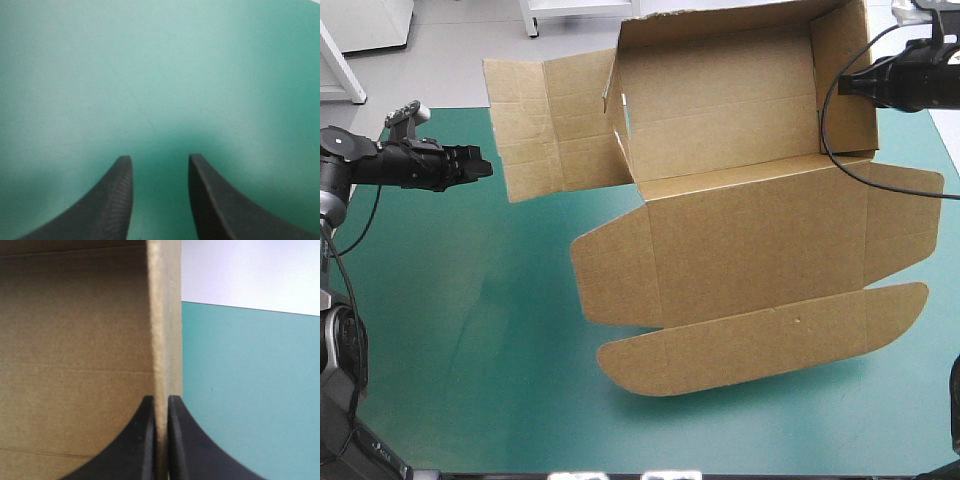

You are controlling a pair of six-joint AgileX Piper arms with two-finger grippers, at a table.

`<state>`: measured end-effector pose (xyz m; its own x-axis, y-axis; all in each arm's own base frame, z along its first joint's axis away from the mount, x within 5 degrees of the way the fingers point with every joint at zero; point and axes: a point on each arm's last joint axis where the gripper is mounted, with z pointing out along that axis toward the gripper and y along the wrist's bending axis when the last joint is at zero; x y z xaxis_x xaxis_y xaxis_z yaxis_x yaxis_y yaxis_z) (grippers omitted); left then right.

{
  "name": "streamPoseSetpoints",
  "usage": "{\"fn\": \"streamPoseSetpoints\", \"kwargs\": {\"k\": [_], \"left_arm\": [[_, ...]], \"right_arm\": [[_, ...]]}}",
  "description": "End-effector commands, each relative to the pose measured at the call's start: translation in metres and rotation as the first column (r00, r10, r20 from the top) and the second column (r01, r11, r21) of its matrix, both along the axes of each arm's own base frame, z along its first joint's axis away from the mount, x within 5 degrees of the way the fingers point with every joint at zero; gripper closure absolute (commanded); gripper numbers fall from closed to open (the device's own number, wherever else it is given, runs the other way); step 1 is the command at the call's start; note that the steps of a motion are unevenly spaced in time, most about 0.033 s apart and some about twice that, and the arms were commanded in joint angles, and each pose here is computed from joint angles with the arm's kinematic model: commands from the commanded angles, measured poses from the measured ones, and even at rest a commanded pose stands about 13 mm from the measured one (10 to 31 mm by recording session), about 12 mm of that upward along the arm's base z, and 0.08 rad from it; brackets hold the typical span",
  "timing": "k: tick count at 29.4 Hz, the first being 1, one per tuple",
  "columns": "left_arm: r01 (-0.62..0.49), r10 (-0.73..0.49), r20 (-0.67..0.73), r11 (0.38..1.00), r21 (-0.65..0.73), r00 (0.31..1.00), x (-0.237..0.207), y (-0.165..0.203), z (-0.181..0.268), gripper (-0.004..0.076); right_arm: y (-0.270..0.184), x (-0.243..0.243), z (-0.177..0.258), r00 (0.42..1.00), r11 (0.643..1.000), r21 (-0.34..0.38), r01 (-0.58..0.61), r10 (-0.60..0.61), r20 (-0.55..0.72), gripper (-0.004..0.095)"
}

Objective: Fold the box

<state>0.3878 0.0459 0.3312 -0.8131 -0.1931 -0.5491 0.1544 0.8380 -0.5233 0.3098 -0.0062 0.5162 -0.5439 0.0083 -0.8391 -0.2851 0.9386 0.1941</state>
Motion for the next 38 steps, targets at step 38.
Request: {"fn": "streamPoseSetpoints", "kwargs": {"k": [38], "left_arm": [[0.473, -0.366, 0.306, 0.752, -0.460, 0.879, -0.035, -0.127, 0.080, 0.0732]], "right_arm": [[0.019, 0.035, -0.016, 0.998, 0.997, 0.049, -0.058, 0.058, 0.002, 0.0923]]}}
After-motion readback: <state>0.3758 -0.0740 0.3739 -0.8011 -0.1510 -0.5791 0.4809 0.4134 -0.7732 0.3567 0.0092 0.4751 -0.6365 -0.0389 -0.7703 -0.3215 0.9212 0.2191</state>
